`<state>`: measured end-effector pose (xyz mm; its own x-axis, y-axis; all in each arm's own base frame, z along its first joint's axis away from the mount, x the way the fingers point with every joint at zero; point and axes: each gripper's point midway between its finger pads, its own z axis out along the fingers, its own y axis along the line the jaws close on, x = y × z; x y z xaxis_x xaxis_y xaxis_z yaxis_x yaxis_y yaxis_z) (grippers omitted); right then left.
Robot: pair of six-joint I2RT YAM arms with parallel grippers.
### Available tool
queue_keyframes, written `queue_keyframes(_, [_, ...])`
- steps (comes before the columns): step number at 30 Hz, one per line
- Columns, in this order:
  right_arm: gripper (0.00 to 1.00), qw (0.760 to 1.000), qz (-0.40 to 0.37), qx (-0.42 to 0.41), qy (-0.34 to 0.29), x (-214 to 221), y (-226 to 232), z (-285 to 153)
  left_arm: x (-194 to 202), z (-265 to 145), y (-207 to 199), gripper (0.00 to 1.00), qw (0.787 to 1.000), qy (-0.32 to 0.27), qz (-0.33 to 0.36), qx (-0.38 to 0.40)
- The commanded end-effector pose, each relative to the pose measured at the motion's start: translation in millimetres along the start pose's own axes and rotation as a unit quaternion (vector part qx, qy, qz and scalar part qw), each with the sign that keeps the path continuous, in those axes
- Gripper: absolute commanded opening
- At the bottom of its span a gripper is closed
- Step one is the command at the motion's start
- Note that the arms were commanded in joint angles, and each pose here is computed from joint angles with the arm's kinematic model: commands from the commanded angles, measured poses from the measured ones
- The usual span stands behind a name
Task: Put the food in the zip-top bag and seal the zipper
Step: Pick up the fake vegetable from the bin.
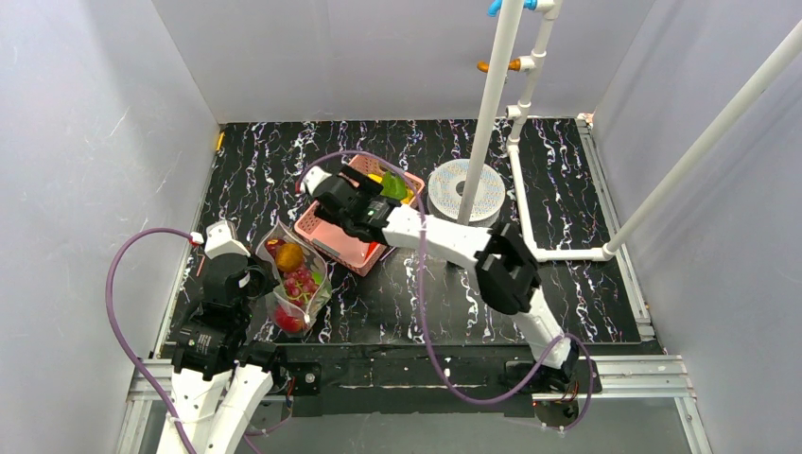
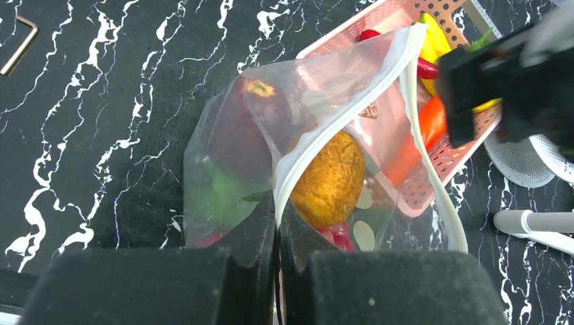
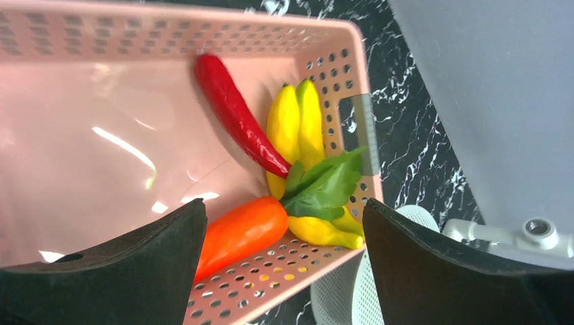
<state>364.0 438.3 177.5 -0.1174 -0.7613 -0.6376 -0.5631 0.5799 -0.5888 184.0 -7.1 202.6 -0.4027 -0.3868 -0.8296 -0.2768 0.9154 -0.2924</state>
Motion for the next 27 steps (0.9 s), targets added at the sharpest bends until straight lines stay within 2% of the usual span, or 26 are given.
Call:
queue_keyframes(1, [0.9, 0.997, -0.079, 0.027, 0.003, 0, -12, 28, -2, 1, 3, 0.0, 1.0, -0.001, 0.002, -0.012])
queue_keyframes(10, [0.88, 0.991, -0.128, -0.032, 0.024, 23, 17, 74, 1, 4, 2, 0.0, 1.0, 0.009, 0.006, -0.014])
queue_keyframes(19, [0.79, 0.987, -0.134, -0.083, 0.031, 41, 28, 98, 0, 4, 3, 0.0, 1.0, 0.008, 0.006, -0.015])
queue_keyframes(24, [0.78, 0.986, -0.138, -0.083, 0.039, 50, 30, 110, 0, 4, 3, 0.0, 1.0, 0.006, 0.006, -0.016])
queue_keyframes(27, [0.69, 0.988, -0.132, -0.072, 0.042, 54, 26, 119, 0, 4, 3, 0.0, 1.0, 0.007, 0.006, -0.016])
